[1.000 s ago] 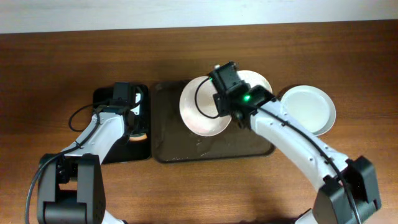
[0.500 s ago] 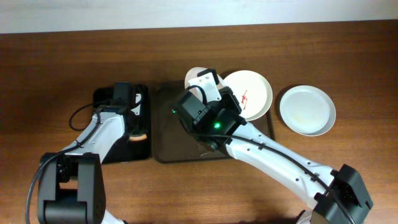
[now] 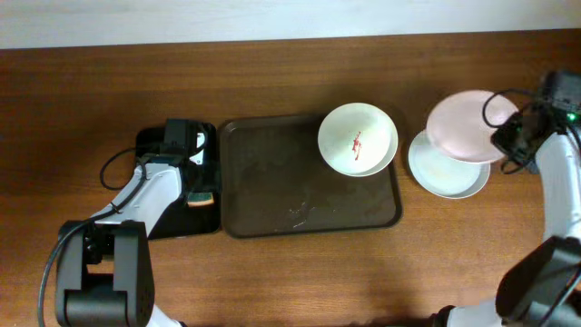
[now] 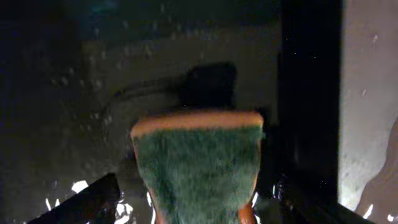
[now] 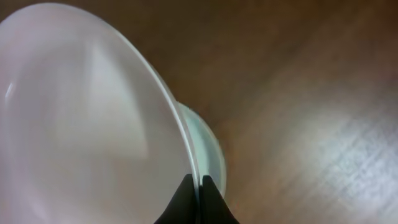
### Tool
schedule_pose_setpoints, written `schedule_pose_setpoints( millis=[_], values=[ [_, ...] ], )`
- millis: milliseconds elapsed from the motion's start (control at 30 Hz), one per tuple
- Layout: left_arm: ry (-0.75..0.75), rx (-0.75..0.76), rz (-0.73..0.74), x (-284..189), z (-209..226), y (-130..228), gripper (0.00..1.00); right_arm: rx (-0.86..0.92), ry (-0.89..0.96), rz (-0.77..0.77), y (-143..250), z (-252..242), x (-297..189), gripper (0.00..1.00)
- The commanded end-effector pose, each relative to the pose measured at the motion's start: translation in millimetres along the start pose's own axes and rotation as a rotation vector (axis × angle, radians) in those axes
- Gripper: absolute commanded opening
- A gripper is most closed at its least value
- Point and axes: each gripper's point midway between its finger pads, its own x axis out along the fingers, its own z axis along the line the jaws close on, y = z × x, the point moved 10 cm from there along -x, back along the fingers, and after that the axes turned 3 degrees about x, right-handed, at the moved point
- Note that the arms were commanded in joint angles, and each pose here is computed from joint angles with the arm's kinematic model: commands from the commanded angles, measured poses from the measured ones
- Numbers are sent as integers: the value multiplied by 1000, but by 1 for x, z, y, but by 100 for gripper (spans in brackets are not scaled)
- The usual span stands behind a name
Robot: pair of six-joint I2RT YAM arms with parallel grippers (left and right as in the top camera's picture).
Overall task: Clean dirty plates on tray and stack at the side
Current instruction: 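Carry the plate with right gripper and stack it on the right plate, then move right gripper to the last plate and grip its rim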
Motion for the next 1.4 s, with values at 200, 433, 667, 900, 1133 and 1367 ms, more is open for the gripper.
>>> schedule_pose_setpoints(
  millis=[200,433,667,900,1133,1367],
  values=[
    [8,3,-14,4,0,-4,80,-1,-54,304,22,5,72,40],
    [13,2,-38,8,-1,-8,48,-80,-214,401,35,23,66,39],
    [-2,-22,-60,1,10,-29,0,-259,-269,386,55,59,49,33],
    [18,-16,209,-5,10,6,58,-451,-329,364,82,98,35,33],
    [-83,-7,190,-22,18,-1,37,-506,-316,336,85,103,34,32],
    [78,-23,118,-38,7,-11,79,-665,-383,192,103,151,45,36]
  ],
)
